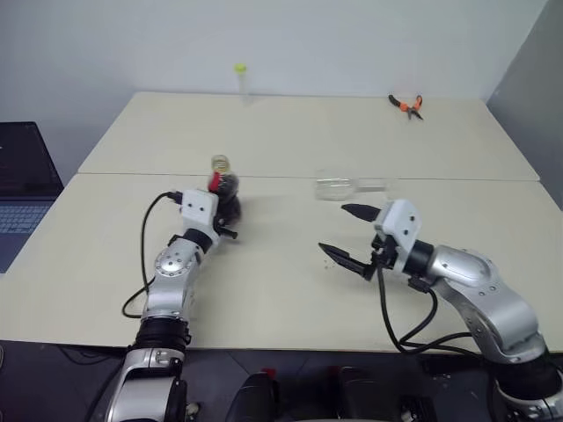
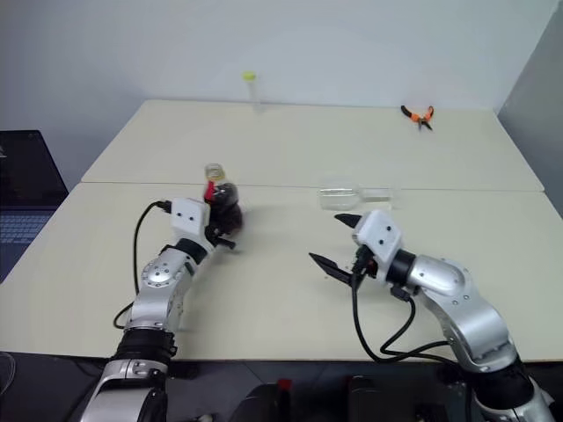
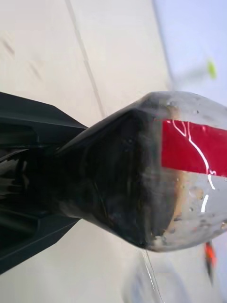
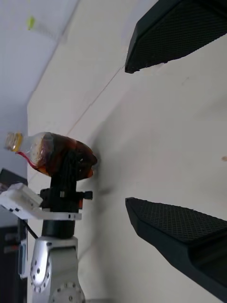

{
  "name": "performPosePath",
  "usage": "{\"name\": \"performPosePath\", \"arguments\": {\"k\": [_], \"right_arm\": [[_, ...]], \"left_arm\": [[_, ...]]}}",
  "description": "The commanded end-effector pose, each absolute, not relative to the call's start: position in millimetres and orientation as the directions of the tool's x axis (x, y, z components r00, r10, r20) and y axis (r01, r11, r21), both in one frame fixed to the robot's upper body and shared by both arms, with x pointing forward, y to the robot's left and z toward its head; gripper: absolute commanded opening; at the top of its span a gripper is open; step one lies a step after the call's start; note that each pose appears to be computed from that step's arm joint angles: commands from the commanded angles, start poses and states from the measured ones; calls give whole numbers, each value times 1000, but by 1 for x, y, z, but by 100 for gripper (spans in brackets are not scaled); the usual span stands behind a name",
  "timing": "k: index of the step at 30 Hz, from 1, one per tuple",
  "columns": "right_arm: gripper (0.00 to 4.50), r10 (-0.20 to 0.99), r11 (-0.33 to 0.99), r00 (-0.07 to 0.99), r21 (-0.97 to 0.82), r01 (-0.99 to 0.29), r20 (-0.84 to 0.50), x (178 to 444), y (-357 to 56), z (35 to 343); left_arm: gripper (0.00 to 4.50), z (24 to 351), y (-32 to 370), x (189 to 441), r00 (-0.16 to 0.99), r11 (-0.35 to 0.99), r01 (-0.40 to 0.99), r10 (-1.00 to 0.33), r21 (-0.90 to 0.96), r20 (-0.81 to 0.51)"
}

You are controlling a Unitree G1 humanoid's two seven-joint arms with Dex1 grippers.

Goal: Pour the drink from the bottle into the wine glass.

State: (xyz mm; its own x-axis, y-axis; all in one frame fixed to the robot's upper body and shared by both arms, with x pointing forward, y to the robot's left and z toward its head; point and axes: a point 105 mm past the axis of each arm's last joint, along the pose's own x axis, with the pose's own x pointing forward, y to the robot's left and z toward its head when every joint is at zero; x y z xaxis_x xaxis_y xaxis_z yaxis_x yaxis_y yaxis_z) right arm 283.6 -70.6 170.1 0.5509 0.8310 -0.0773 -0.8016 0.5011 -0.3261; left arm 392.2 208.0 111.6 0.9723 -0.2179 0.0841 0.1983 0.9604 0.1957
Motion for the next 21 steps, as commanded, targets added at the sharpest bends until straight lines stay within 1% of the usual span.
{"name": "performPosePath", "arguments": {"k": [1,4,8,13,15,16,18,21], "right_arm": [[450,867,434,493,-373,-820,-74,292,-43,173],[450,880,410,470,-391,-824,-67,297,-29,174],[450,892,389,448,-397,-831,-64,297,-18,173],[450,900,373,432,-397,-838,-66,295,-11,171],[450,899,377,433,-395,-838,-62,295,-11,172],[450,899,380,435,-393,-837,-59,295,-11,172],[450,898,384,437,-389,-837,-55,294,-10,173],[450,898,388,438,-383,-839,-50,292,-9,173]], "left_arm": [[77,136,228,407,974,972,100,-140,214,180],[77,137,237,415,978,976,63,-102,208,184],[77,136,243,421,980,981,31,-67,194,187],[77,119,250,422,990,984,-14,-10,176,139],[77,112,250,422,992,987,-14,-6,163,124],[149,109,249,421,993,987,-9,-10,158,120],[205,104,247,418,993,989,-1,-16,147,115],[307,99,246,414,993,991,5,-21,137,116]]}}
